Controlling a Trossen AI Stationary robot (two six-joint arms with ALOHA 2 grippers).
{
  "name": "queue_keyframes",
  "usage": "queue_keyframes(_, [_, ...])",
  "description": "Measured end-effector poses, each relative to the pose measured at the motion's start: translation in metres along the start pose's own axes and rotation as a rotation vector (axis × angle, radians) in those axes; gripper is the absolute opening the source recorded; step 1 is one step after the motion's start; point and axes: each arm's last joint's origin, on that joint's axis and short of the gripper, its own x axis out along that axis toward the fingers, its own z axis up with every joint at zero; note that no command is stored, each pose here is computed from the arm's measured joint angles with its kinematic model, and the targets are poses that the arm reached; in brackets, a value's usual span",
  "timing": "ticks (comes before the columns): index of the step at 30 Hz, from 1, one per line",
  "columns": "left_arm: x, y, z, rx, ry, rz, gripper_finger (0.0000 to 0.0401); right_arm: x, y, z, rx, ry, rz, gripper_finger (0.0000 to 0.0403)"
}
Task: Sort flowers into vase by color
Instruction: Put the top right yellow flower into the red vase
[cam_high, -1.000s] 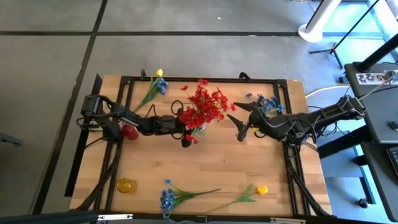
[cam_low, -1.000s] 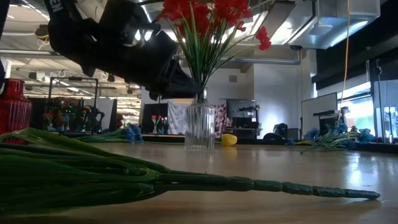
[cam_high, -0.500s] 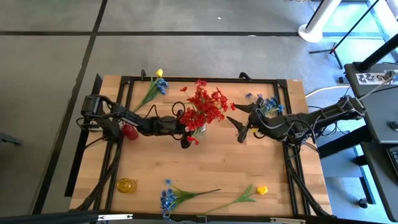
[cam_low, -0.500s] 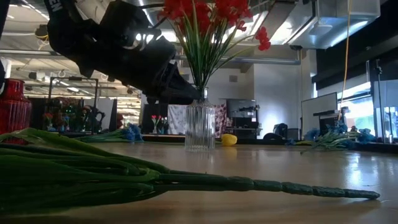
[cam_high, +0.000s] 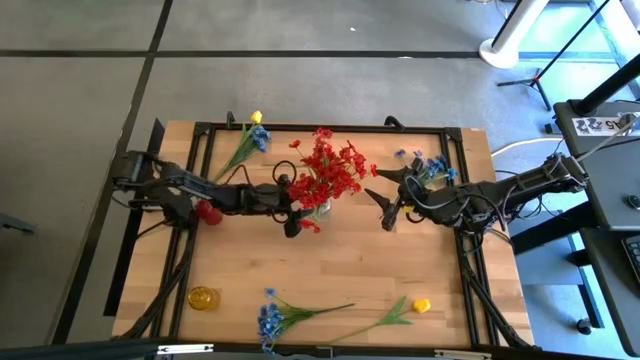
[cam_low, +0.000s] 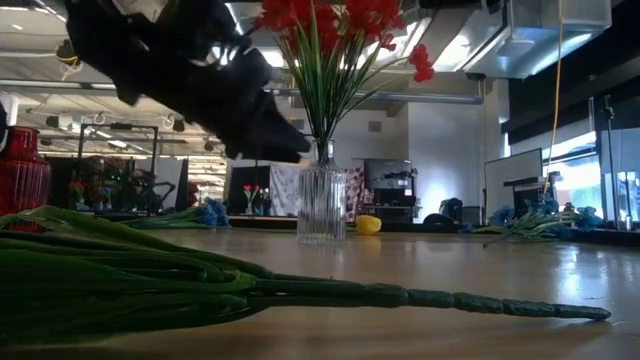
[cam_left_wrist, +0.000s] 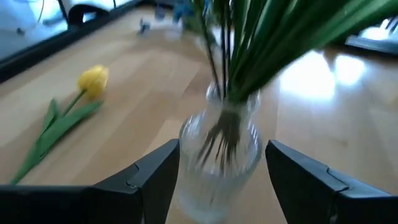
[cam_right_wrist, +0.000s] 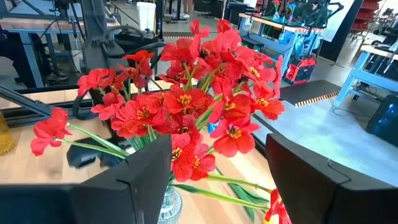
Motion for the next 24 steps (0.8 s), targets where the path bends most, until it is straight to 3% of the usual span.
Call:
queue_keyframes(6, [-0.032, 0.008, 0.003, 0.034, 0.163, 0.066, 0.0235, 0.0, 0.0, -0.001, -0.004, 0.005, 0.009, 0.026])
queue_keyframes(11, [-0.058, 0.027, 0.009, 0.043, 0.215, 0.232, 0.023, -0.001, 0.0, 0.0, -0.012, 0.005, 0.036, 0.026])
queue_keyframes(16, [-0.051, 0.064, 0.008, 0.012, 0.288, 0.3, 0.0206, -0.033, 0.003, 0.016, -0.049, -0.104, 0.065, 0.026])
queue_keyframes(24, [-0.03, 0.123, 0.011, -0.093, 0.314, 0.247, 0.0199, -0.068, 0.008, 0.02, -0.025, -0.144, 0.166, 0.026])
